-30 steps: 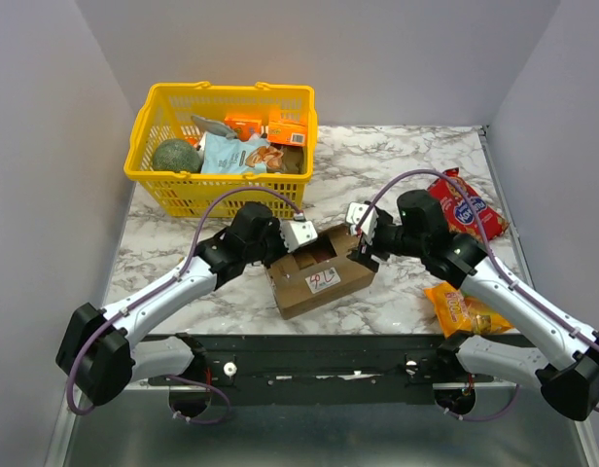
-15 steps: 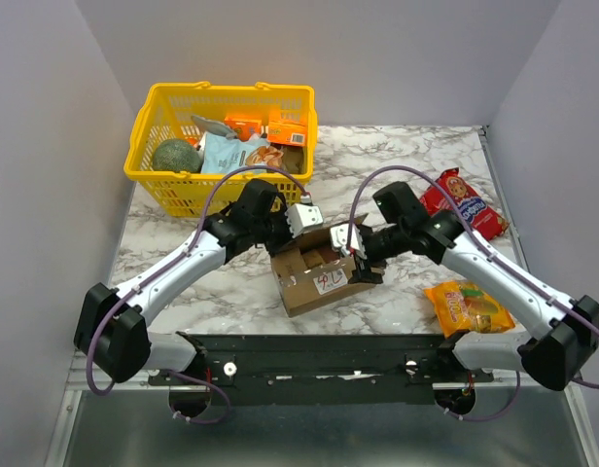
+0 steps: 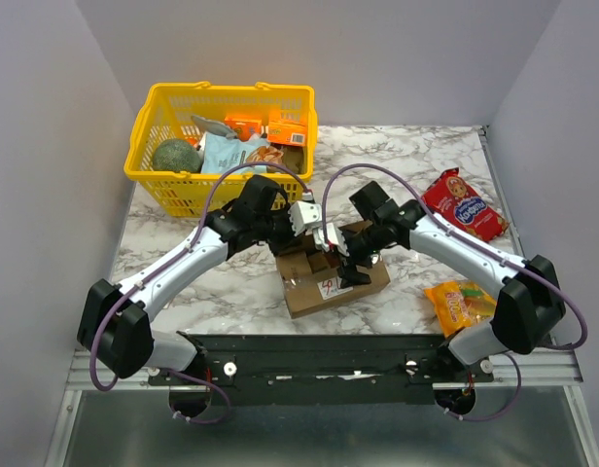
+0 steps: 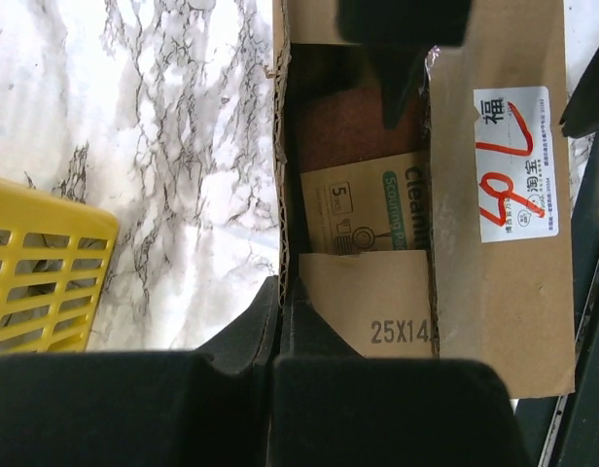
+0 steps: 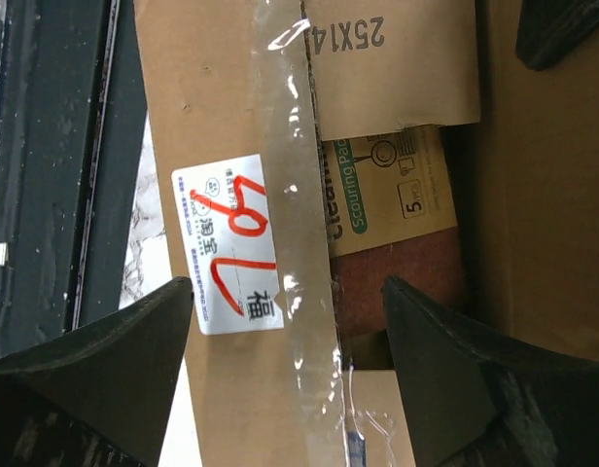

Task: Unpack the express box

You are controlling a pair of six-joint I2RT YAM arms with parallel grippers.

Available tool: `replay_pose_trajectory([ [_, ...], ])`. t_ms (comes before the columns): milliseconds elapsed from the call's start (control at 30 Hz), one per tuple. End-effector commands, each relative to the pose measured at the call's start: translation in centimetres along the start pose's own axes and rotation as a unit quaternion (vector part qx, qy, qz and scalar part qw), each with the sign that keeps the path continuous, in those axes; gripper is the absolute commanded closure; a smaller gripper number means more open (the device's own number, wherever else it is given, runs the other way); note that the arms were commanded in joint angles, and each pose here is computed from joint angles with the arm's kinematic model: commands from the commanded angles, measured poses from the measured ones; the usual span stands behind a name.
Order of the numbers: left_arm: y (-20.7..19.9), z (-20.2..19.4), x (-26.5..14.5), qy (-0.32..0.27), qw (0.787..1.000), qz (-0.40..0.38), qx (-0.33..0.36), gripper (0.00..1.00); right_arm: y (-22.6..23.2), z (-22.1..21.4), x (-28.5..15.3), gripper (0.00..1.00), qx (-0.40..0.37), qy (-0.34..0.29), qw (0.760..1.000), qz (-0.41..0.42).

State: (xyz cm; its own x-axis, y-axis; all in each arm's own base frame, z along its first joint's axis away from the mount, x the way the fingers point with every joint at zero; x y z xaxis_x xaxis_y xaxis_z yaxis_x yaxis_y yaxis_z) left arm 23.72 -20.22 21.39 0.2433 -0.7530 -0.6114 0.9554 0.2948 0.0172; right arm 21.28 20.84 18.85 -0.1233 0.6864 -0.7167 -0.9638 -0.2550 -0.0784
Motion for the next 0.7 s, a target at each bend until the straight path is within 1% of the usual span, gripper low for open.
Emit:
replay_pose_trajectory([
  [0,-0.2,1.2,-0.2,-0.027,0.999,-0.021,-0.006,1.0,-0.7,0.3,0.6,0.14,0.002,-0.006,1.0,0.012],
  [267,0.7,1.5,0.0,-0.035,0.999,-0.003,-0.024,1.0,1.6,-1.3,1.9,0.14,0.06,-0.003,0.997,0.054],
  [400,1.1,1.4,0.2,-0.033,0.999,0.003,-0.03,1.0,2.3,-2.0,2.2,0.2,0.073,0.002,0.996,0.056],
  [467,1.2,1.3,0.2,-0.033,0.999,0.004,-0.031,1.0,2.3,-1.9,2.1,0.2,0.072,0.003,0.996,0.053],
  [567,1.2,1.1,0.4,-0.031,0.999,0.003,-0.033,1.0,2.1,-1.9,1.9,0.27,0.062,0.007,0.997,0.046],
  [600,1.2,0.9,0.5,-0.029,0.999,0.003,-0.033,1.0,1.9,-1.6,1.6,0.3,0.053,0.005,0.998,0.035],
  [667,1.2,0.7,0.6,-0.025,0.999,0.008,-0.036,1.0,1.5,-1.3,1.2,0.33,0.04,0.009,0.999,0.015],
])
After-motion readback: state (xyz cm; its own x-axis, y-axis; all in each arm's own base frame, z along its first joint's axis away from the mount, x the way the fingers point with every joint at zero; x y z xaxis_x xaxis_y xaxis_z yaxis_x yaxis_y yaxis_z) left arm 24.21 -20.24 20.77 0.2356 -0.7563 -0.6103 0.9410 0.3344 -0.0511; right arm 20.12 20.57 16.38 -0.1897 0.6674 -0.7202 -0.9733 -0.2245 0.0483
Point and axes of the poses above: each gripper's point midway between its finger pads, its own x axis out along the fingers, its own y axis along the line the jaws close on, z = x × y, the point moved 8 cm from there along -x, back along the fingers, and after that the axes turned 4 degrees about -x, right-handed, at the moved point
